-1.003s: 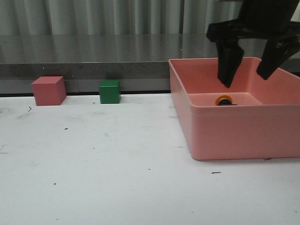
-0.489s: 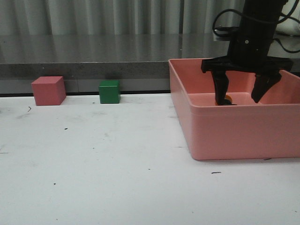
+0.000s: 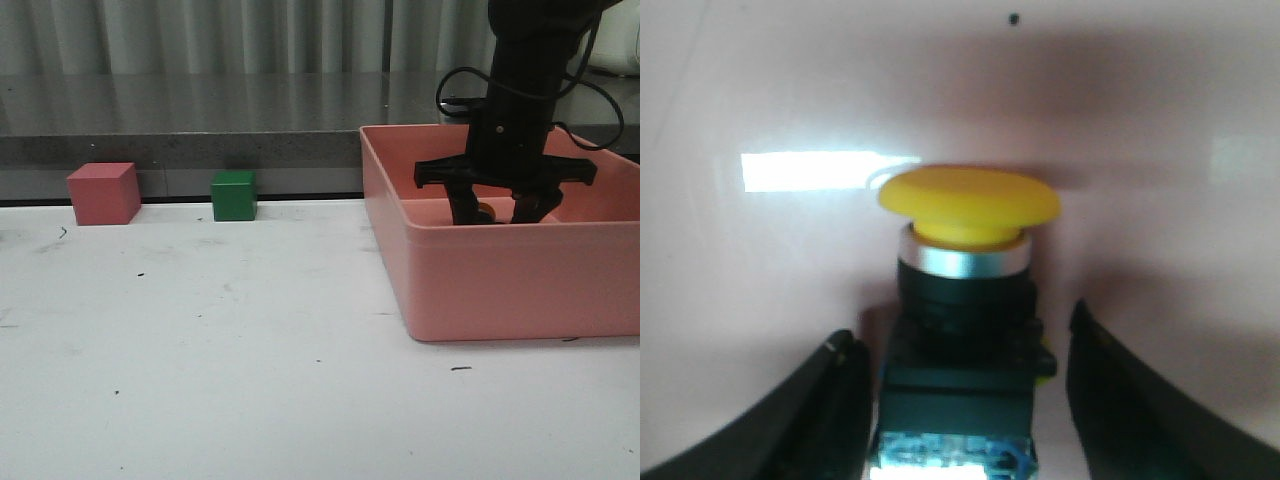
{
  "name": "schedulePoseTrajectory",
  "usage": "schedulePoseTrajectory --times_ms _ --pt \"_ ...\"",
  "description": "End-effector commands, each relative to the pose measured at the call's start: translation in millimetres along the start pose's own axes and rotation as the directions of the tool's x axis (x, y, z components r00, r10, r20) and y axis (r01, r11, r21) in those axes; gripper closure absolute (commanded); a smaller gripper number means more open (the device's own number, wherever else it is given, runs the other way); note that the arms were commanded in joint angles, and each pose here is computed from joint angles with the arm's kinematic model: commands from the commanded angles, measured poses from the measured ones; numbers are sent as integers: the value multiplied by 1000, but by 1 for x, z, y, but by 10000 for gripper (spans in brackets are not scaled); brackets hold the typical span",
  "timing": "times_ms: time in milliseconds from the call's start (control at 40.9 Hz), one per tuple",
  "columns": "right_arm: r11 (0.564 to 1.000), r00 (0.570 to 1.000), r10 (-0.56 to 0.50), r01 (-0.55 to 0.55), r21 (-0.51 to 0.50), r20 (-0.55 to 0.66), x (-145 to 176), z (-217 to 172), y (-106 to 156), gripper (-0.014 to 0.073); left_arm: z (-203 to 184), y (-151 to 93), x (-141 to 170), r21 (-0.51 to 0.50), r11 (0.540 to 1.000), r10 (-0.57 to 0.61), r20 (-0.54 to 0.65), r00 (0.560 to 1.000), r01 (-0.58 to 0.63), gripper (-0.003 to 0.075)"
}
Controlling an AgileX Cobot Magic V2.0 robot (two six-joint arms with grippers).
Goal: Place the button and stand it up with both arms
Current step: 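Lower the right gripper into the pink bin around the yellow button, then close the right gripper on the button and lift it out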
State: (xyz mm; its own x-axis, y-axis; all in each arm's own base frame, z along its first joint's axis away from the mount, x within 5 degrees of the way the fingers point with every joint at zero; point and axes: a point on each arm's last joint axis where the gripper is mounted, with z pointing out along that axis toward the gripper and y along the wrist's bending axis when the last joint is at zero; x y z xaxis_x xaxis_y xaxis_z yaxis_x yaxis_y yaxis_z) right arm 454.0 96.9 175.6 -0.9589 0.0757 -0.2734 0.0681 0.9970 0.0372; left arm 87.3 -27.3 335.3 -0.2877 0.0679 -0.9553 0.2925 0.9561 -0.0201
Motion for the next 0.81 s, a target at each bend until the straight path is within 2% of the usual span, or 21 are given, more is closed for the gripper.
schedulePoseTrajectory --times_ms 0,245,538,783 --pt "1000 995 12 -10 -23 103 -13 -37 -2 266 -2 -1 -15 11 1000 -2 98 995 1 154" --pt "1000 994 16 -13 -28 108 -11 -52 -3 279 -2 -1 -15 11 1000 -2 98 995 1 154" --pt "999 992 9 -4 -37 128 0 -109 -2 279 -2 -1 -15 11 1000 -2 98 995 1 154" --pt "987 972 -112 132 -87 205 33 -167 34 279 -2 -1 -15 11 1000 -2 98 995 1 154"
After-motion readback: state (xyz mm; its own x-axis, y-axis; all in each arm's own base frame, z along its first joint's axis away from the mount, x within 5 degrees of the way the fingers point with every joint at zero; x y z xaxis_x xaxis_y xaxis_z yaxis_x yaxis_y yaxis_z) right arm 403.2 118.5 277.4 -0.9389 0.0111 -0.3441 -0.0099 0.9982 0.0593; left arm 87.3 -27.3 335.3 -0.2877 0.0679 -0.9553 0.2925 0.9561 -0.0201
